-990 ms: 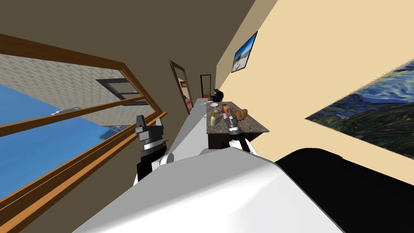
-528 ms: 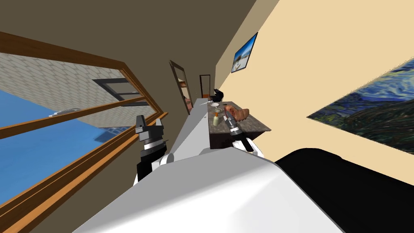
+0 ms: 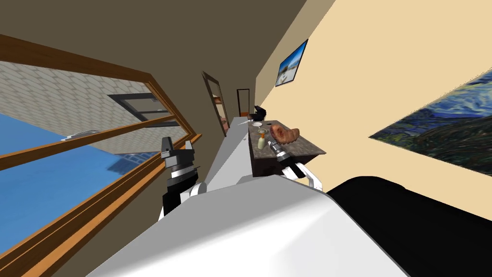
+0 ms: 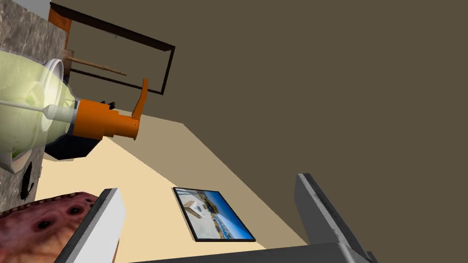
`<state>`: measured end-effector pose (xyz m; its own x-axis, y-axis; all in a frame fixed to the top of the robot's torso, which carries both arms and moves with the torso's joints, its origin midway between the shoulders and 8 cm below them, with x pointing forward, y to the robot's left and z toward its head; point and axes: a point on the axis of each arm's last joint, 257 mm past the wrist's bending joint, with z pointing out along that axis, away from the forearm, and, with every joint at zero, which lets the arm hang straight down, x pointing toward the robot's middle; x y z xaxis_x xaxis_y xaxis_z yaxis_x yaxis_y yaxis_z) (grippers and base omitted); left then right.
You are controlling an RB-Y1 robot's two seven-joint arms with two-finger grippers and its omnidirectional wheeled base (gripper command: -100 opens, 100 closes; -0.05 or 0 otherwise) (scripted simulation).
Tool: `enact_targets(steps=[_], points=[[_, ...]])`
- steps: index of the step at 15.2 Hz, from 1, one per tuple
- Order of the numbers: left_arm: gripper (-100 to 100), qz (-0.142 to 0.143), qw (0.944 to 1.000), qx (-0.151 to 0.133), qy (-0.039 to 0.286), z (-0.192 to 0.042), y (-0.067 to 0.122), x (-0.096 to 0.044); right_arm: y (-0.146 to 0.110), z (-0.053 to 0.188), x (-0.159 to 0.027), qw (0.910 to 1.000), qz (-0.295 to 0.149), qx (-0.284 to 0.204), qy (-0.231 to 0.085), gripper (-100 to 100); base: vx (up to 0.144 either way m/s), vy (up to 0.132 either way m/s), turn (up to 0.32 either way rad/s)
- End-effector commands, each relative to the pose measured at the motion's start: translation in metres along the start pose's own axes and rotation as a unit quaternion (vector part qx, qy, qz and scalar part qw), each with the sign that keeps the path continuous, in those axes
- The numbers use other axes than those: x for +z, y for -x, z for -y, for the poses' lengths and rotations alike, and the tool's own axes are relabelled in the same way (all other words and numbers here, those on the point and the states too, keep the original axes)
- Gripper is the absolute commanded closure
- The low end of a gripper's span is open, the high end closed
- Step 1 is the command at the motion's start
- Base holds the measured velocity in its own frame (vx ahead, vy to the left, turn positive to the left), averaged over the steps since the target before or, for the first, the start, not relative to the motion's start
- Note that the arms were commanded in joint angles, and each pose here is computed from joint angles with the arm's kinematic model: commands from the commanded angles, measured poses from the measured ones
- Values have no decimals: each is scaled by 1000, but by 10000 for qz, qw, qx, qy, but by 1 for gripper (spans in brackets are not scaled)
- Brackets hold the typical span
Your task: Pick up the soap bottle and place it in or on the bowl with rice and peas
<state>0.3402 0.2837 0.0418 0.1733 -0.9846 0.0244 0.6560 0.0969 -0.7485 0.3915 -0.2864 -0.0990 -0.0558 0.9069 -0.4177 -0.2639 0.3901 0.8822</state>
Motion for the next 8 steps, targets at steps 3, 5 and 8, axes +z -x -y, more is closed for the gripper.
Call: enact_targets(steps=[3,5,8], points=[[0,0,10000,0,0,0,0,0,9,27,-3,9981,-159,-404,-432,-100,15,103,-10],[0,0,10000,0,0,0,0,0,15,41,-6,9955,-240,-626,-671,-100,13,114,1],[0,0,10000,0,0,0,0,0,29,71,-14,9869,-368,-1055,-1163,-100,16,130,13]])
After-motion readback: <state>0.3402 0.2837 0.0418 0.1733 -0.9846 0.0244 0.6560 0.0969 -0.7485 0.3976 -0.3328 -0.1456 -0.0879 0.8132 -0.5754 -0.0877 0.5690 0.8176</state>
